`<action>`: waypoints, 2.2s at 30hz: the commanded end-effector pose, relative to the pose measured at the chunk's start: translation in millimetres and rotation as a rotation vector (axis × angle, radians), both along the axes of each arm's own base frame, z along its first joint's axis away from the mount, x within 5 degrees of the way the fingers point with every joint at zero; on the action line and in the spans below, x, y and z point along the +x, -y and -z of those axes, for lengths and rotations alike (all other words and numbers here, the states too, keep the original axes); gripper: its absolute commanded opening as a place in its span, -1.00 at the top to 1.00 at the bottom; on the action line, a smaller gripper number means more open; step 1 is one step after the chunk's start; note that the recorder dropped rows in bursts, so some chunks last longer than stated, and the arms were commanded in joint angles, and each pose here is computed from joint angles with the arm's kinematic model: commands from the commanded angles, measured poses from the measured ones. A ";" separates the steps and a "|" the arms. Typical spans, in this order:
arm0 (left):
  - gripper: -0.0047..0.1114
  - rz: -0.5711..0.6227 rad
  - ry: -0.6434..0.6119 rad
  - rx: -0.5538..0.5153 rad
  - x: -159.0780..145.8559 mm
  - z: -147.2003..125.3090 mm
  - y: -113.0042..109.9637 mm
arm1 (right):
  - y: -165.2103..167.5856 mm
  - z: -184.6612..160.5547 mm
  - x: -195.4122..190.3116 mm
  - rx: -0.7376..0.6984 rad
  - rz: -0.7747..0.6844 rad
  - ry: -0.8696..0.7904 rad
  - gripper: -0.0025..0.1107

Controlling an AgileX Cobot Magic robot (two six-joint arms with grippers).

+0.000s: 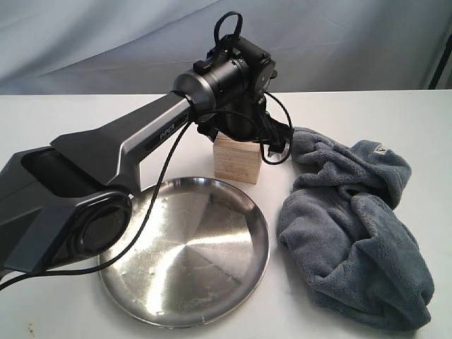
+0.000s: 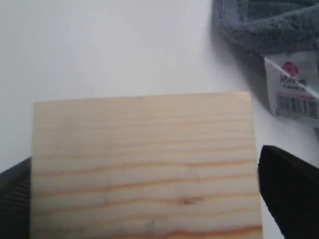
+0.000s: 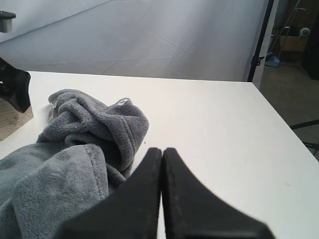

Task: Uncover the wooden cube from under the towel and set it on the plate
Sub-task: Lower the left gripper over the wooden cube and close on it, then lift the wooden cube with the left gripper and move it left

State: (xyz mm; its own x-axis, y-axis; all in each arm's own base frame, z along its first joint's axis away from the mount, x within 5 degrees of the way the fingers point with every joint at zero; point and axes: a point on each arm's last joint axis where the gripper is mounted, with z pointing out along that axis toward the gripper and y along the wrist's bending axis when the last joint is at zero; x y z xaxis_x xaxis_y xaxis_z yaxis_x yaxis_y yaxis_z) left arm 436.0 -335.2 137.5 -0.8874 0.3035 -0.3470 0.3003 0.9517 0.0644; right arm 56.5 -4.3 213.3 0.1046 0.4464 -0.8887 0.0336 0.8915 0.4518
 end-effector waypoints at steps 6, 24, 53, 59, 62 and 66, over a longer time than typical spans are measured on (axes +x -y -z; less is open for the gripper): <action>-0.88 -0.002 -0.045 -0.004 -1.3 19.8 2.3 | -0.4 1.5 -0.3 0.009 -0.005 -0.006 0.90; -0.87 0.000 -0.042 -0.001 -1.1 19.7 2.1 | -0.4 1.5 -0.3 0.009 -0.005 -0.006 0.90; 0.92 0.048 0.029 -0.065 2.1 -14.6 7.0 | -0.4 1.5 -0.3 0.009 -0.005 -0.006 0.90; 0.92 0.049 0.076 -0.120 -1.3 -53.5 5.8 | -0.4 1.5 -0.3 0.009 -0.005 -0.006 0.90; 0.92 0.056 0.098 -0.175 -6.9 -81.9 5.9 | -0.4 1.5 -0.3 0.009 -0.005 -0.006 0.90; 0.92 0.089 0.105 -0.256 -16.0 -113.9 6.3 | -0.4 1.5 -0.3 0.009 -0.005 -0.006 0.90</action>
